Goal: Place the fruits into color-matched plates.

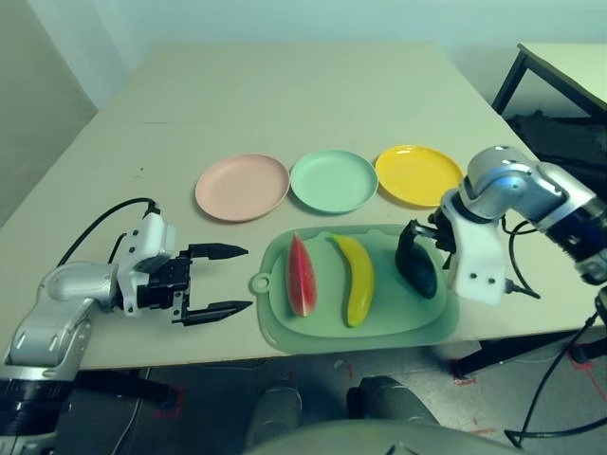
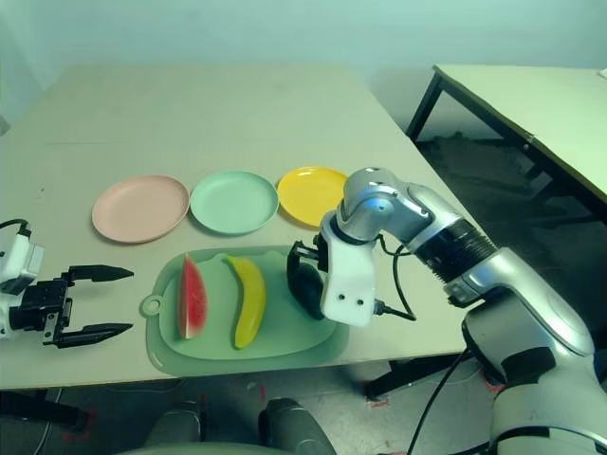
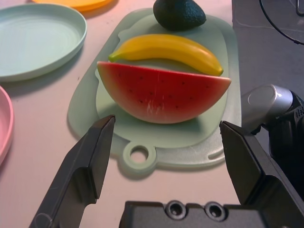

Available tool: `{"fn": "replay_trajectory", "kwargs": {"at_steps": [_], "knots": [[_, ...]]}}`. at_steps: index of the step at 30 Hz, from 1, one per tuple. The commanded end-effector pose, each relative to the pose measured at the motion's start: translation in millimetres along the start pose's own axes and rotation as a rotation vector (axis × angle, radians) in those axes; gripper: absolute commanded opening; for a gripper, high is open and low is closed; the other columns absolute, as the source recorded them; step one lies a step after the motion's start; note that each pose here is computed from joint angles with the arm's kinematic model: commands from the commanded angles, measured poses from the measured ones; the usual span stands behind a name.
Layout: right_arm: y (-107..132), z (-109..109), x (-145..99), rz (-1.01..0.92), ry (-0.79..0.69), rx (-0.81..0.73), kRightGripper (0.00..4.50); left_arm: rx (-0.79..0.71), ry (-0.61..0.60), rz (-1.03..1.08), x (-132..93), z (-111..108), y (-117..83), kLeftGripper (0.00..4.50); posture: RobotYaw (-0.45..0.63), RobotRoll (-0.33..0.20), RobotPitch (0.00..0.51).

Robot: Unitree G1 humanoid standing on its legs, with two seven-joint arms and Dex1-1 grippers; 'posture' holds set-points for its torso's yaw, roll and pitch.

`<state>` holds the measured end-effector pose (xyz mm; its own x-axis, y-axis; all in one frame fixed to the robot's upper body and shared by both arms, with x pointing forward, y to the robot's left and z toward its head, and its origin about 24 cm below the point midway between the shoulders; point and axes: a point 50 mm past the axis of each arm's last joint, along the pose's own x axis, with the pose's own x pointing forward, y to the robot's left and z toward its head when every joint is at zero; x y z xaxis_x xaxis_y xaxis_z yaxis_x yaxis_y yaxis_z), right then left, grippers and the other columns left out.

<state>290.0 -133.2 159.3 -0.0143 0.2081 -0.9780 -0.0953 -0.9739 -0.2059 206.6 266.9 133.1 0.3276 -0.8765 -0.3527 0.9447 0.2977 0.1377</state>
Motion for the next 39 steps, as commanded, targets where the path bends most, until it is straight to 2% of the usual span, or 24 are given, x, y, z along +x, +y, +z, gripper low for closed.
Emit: {"fn": "replay_trajectory", "kwargs": {"at_steps": [1,6,9,11,19,22,24,27,31,34,39], "knots": [[2,-3,12,0.018,-0.004,0.001,4.5,0.019,0.004,0.001,-3,7,-2,4.45,0.06,0.0,0.062],[5,-5,22,0.027,-0.007,0.029,4.5,0.036,0.043,-0.002,-5,8,-2,4.45,0.05,0.0,0.066],[5,-4,22,0.023,-0.018,0.047,3.93,0.039,0.043,0.005,-8,10,-1,4.5,0.05,0.0,0.067],[6,-4,22,0.029,-0.018,0.06,3.26,0.042,0.043,0.007,-9,11,0,4.5,0.05,0.0,0.067],[8,-5,23,0.023,-0.017,0.102,3.22,0.043,0.037,0.005,-6,11,3,4.5,0.04,0.0,0.065],[1,-8,14,-0.01,-0.02,0.131,3.21,0.024,0.016,0.02,-6,10,5,4.5,0.03,0.0,0.065],[-9,-15,1,-0.061,-0.009,0.171,3.21,0.002,-0.014,0.05,-6,10,7,4.5,0.03,0.0,0.063],[-41,-38,-29,-0.245,0.021,0.29,3.21,-0.05,-0.024,0.143,-6,8,14,4.5,0.03,0.0,0.061],[-66,-60,-43,-0.413,0.067,0.403,3.21,-0.074,-0.032,0.22,-1,9,20,4.5,0.04,0.0,0.057],[-75,-74,-43,-0.503,0.109,0.494,3.21,-0.09,-0.037,0.278,3,11,24,4.5,0.05,0.0,0.055],[-78,-86,-25,-0.552,0.188,0.571,3.21,-0.111,0.015,0.368,9,12,29,4.5,0.07,0.0,0.057]]}}
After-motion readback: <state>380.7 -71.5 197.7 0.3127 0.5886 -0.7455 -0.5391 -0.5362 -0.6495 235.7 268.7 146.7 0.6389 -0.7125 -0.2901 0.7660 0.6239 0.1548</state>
